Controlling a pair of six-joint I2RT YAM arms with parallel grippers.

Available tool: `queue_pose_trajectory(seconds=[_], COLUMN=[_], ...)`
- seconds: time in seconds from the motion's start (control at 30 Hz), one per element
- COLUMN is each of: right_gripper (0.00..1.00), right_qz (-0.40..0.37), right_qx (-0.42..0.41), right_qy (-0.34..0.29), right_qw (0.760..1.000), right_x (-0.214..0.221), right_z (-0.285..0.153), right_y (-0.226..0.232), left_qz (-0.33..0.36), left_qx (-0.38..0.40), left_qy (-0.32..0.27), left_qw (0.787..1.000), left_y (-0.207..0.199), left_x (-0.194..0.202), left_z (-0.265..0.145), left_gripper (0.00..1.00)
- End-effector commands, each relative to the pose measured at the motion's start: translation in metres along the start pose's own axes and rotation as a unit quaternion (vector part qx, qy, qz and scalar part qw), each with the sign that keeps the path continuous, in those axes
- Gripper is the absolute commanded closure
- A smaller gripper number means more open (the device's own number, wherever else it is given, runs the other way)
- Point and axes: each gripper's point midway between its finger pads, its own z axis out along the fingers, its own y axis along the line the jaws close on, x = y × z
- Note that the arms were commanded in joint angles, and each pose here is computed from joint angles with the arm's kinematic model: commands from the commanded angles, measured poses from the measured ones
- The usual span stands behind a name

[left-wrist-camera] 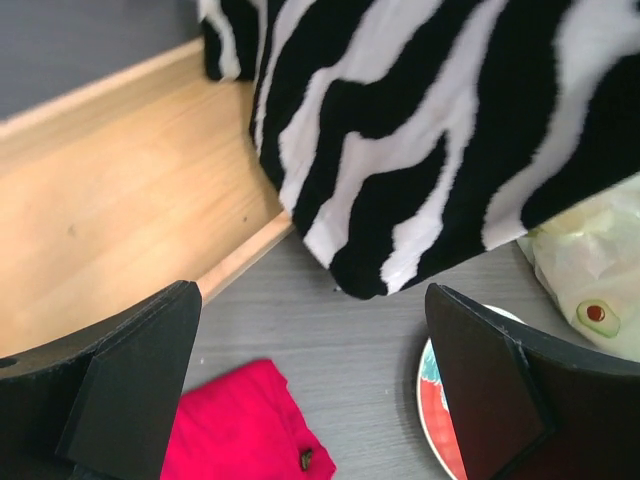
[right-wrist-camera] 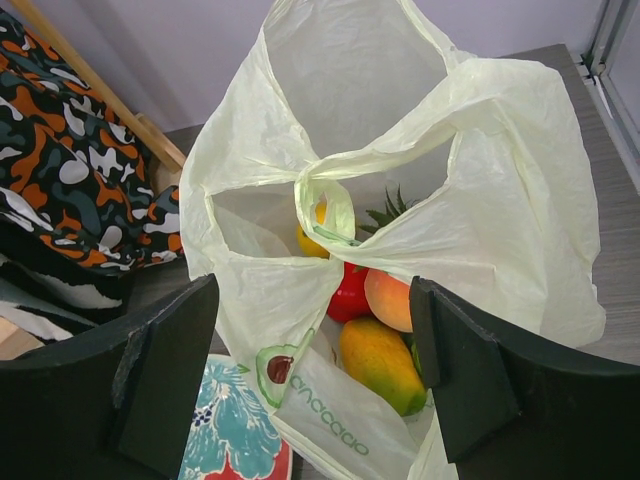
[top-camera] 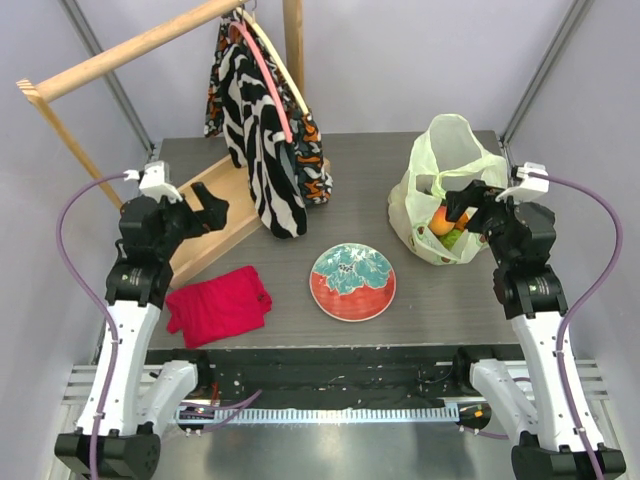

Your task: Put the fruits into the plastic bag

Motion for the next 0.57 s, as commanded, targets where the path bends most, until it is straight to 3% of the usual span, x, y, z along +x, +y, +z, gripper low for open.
queue_pose_trajectory(seconds=[0.0,0.2,0.53], right_gripper=[0.15,0.15,0.15], right_qz=[-0.011,-0.020,-0.025], right_qx=[-0.006,-0.004,0.015], right_qy=[-0.021,-0.020,-0.018], right_qw=[1.000,1.000,0.999], right_x=[-0.014,-0.014,-0.007], right_z=[-0.010,-0.013,-0.012], right_y=[0.003,0.002,-0.007], left_qz=[-0.038,-0.031,-0.014], left_qx=[0.026,-0.044,-0.053], left_qy=[-0.024,-0.040,-0.073], left_qw=[0.999,0.998,0.996], left_y=[-0.006,0.015,0.016], left_x=[-0.010,-0.015,-0.025], left_z=[-0.022,-0.041,-0.061], left_gripper=[0.00,0.00,0.00])
